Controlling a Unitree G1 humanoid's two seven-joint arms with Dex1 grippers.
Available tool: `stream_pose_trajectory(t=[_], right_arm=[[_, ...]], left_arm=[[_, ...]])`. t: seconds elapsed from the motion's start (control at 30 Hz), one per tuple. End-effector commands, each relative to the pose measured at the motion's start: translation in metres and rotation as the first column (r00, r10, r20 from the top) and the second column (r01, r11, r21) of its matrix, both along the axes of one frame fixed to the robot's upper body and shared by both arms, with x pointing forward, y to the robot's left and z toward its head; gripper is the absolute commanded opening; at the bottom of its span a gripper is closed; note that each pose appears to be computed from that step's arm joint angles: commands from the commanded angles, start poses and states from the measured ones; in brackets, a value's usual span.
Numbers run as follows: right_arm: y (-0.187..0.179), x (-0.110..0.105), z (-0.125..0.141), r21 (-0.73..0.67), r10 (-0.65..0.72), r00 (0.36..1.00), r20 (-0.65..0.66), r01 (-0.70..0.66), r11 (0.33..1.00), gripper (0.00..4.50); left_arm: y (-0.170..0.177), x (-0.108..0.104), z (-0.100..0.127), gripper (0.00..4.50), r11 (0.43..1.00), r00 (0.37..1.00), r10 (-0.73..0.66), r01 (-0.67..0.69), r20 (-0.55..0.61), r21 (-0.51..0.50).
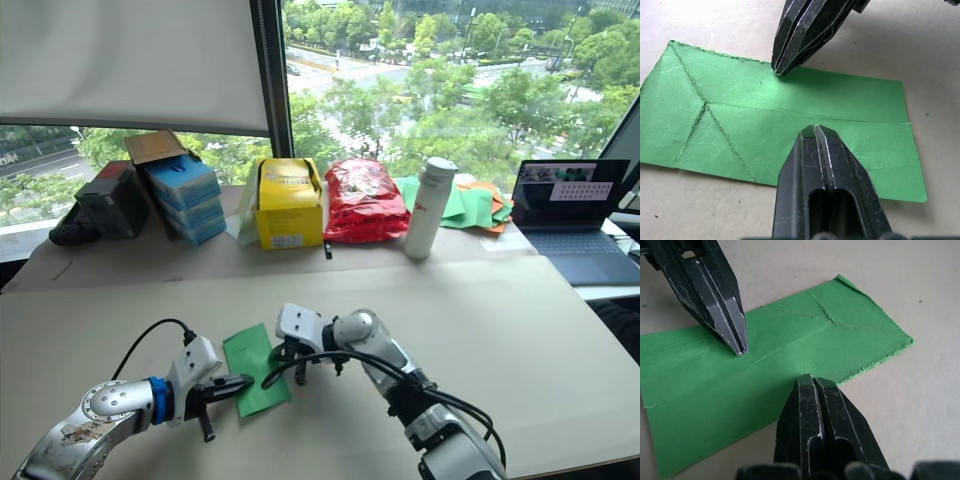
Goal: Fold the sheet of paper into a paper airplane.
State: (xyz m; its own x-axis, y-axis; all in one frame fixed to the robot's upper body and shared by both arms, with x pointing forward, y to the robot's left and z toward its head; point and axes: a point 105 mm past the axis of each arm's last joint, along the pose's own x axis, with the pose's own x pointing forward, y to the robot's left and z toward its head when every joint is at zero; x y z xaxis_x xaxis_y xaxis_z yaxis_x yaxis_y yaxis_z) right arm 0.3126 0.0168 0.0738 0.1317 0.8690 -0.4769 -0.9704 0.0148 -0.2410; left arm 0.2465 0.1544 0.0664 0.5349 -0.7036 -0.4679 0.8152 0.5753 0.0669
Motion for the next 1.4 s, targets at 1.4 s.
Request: stream_pose_trajectory(t=[1.4], right_arm=[[-0.053,-0.055,0.059,0.247,-0.014,0.987,-0.161,0.054,0.968,0.05]], left_arm=[[0.026,0.006,0.051,0.00,0.993,0.996,0.060,-0.053,0.063,-0.108]])
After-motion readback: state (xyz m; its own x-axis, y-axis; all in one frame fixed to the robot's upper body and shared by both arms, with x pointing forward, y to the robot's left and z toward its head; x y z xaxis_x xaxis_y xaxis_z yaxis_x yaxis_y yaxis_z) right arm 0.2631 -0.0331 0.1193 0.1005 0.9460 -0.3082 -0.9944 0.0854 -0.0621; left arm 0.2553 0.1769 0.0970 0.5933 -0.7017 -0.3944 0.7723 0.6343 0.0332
